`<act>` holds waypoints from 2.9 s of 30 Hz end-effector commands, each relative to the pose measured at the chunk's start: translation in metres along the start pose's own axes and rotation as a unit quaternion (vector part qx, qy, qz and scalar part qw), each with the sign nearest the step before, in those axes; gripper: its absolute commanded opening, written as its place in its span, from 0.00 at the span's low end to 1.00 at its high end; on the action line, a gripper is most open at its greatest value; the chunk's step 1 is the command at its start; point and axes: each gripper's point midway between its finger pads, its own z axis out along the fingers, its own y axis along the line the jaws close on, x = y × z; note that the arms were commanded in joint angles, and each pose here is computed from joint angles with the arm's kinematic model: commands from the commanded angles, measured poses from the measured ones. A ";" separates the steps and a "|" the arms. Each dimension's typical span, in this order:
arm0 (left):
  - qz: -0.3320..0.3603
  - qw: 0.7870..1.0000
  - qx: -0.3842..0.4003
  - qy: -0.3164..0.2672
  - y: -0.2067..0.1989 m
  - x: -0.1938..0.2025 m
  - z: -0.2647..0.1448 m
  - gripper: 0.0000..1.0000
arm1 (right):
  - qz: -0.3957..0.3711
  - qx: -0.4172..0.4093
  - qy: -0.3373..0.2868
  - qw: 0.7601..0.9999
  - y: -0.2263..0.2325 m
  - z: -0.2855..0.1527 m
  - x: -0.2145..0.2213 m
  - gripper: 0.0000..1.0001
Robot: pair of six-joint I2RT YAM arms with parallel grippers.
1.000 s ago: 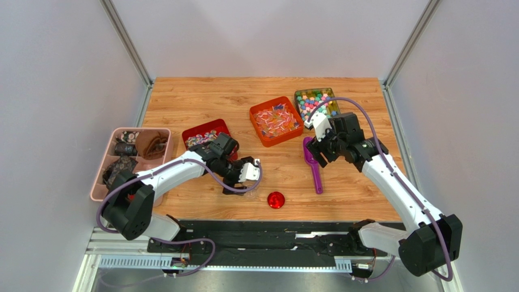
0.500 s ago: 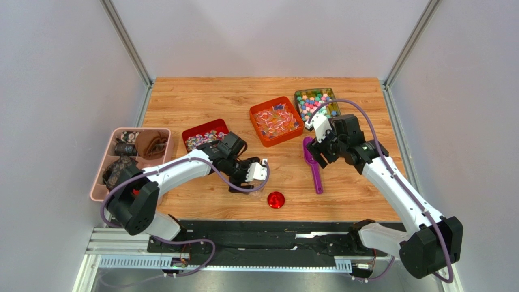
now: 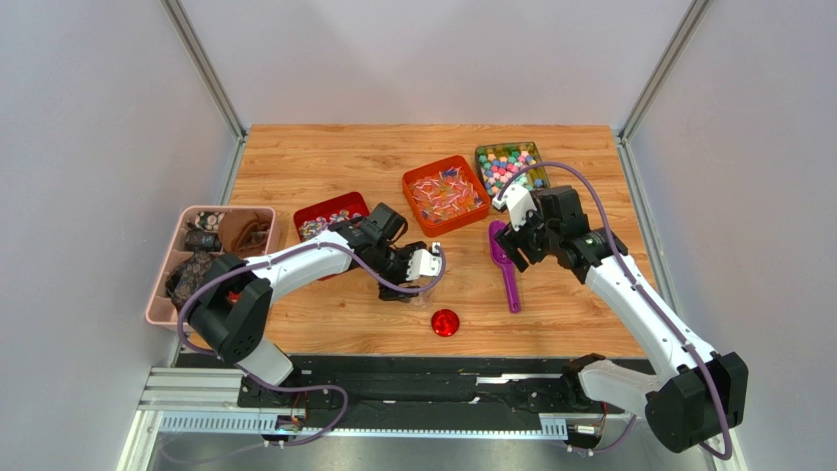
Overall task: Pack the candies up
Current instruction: Move the packing bottle to the center of the board, then pick up the spatula from the center of the board.
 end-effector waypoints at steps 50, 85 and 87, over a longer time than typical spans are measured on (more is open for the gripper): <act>-0.006 1.000 0.001 -0.018 0.019 -0.038 0.021 0.80 | 0.112 -0.020 0.159 0.981 0.017 0.074 0.078 0.63; 0.018 0.999 0.010 -0.028 0.020 -0.055 0.031 0.80 | 0.142 0.133 0.079 0.978 -0.069 0.024 0.045 0.00; 0.020 0.999 0.012 -0.030 0.022 -0.061 0.035 0.80 | 0.154 0.153 0.062 0.974 -0.083 0.009 0.042 0.00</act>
